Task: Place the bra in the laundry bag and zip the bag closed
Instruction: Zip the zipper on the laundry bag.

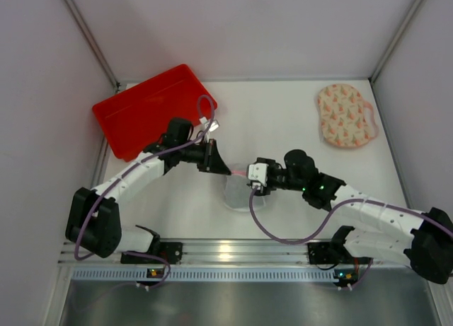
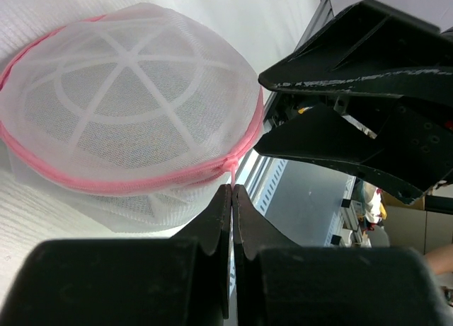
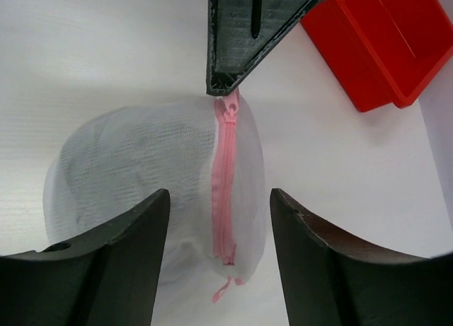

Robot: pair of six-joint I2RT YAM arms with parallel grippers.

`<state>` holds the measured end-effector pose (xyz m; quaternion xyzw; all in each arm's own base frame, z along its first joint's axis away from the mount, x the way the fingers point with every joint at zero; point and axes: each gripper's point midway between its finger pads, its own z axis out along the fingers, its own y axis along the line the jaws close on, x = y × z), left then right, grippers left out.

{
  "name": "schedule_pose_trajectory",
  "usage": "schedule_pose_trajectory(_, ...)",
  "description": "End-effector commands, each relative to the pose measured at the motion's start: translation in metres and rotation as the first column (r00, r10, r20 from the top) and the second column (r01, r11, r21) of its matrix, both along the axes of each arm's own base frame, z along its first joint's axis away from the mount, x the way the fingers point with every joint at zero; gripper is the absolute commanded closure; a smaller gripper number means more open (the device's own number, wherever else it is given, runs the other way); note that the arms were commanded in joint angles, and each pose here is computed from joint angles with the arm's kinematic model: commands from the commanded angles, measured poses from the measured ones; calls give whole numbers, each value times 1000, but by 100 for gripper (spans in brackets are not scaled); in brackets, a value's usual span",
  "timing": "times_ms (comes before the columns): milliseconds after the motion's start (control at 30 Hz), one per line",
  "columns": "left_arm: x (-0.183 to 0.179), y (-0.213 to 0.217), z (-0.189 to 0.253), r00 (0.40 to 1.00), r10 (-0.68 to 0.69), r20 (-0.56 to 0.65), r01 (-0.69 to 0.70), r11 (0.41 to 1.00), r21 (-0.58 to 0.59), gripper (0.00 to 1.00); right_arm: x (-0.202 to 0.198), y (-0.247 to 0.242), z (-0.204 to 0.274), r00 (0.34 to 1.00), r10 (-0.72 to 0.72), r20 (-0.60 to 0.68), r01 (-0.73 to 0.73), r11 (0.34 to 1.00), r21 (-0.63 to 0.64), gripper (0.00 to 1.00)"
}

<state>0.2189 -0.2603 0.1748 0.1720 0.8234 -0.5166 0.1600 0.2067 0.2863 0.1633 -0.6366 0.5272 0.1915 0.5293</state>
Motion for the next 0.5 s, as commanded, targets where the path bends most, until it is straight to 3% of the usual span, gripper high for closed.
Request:
schedule_pose_trajectory(0, 1, -3, 9, 998, -27, 53, 28, 1000, -12, 100, 12, 14, 35, 1000, -2, 22, 0, 998, 68, 40)
schedule_pose_trajectory(100, 3, -3, 9, 998, -20, 61, 20, 1000, 6, 100, 14, 20, 38, 1000, 13, 21, -15, 997, 72, 39)
schedule_pose_trajectory(233, 6, -1, 5, 999, 12, 45, -15, 998, 65, 100, 12, 27, 31, 999, 49, -1, -49, 998, 51, 52)
schedule_pose_trajectory(367, 10, -1, 10, 995, 44, 89, -52, 994, 91, 100, 9, 29, 28, 998, 70, -10, -69, 997, 42, 55)
schedule_pose_trajectory(467, 6, -4, 11, 993, 36, 108, -47, 994, 101, 100, 8, 30, 24, 997, 77, -15, -76, 997, 30, 71)
